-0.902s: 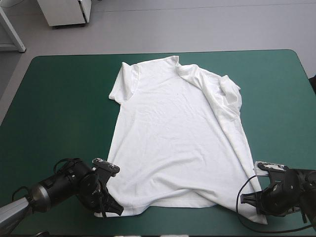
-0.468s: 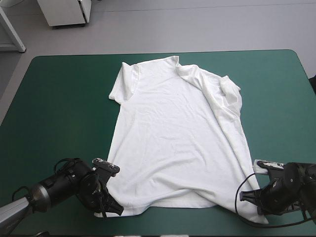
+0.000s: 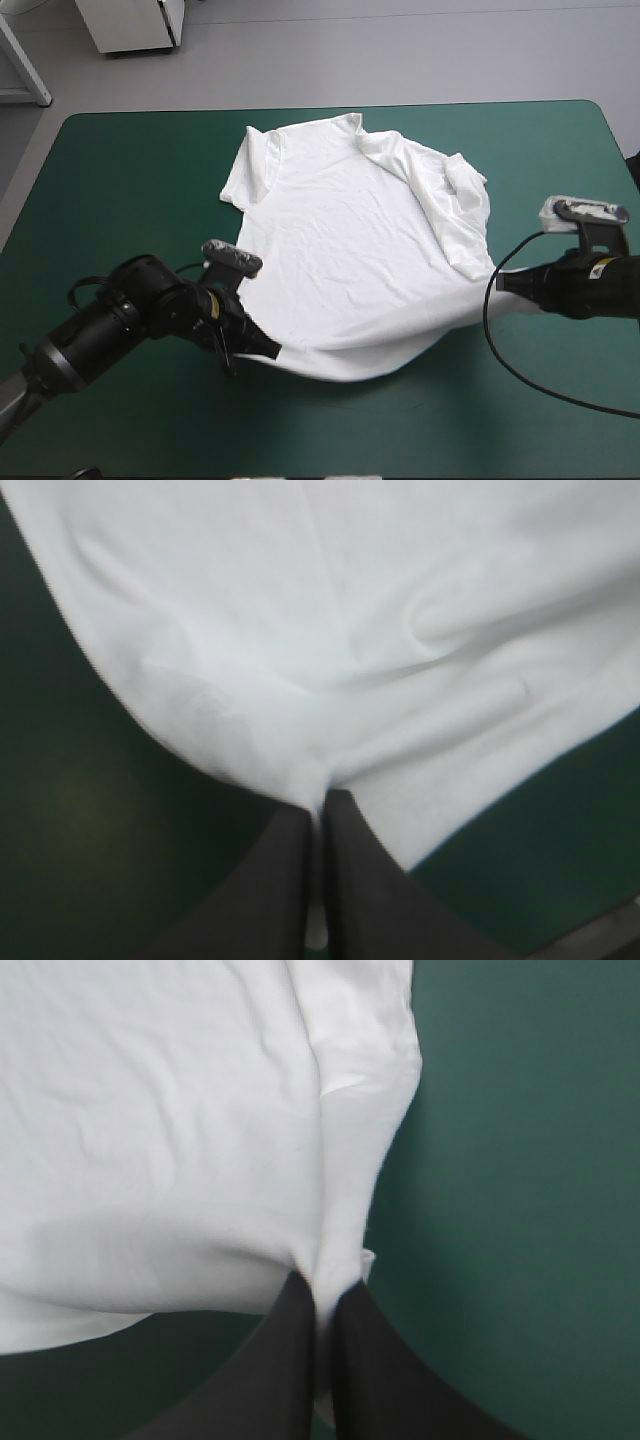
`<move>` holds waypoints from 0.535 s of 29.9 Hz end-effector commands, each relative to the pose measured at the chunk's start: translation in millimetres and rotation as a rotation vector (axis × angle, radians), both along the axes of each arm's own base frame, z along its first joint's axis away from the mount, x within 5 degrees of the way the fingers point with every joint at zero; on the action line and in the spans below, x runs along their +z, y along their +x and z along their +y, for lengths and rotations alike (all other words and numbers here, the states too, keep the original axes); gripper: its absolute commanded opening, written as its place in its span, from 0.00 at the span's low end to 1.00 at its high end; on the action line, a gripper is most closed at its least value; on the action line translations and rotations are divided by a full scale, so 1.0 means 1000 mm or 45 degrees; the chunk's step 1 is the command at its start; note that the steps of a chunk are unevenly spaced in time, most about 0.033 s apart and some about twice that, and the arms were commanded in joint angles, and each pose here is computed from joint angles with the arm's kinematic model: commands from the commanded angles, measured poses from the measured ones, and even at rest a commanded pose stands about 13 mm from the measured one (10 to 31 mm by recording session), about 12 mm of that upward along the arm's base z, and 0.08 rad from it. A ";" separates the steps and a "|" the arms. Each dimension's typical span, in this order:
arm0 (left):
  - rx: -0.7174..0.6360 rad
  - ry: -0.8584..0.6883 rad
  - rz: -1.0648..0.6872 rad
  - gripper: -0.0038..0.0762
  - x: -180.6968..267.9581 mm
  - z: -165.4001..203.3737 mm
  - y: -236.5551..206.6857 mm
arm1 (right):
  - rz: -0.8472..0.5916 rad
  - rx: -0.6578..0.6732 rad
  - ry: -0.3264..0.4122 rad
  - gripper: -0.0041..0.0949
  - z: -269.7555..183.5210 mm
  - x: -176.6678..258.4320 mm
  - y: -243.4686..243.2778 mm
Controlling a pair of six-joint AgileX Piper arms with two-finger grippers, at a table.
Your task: Fold the cloth
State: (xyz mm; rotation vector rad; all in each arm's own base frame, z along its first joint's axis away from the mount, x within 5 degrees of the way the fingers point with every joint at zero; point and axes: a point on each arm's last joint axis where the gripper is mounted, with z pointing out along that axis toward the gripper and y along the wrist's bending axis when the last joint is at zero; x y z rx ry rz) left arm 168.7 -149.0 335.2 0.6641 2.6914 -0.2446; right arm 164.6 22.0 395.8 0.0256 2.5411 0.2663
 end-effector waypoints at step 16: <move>-0.027 -0.532 -1.340 0.02 0.285 0.049 -0.029 | -1.089 0.210 0.141 0.03 0.015 0.219 0.001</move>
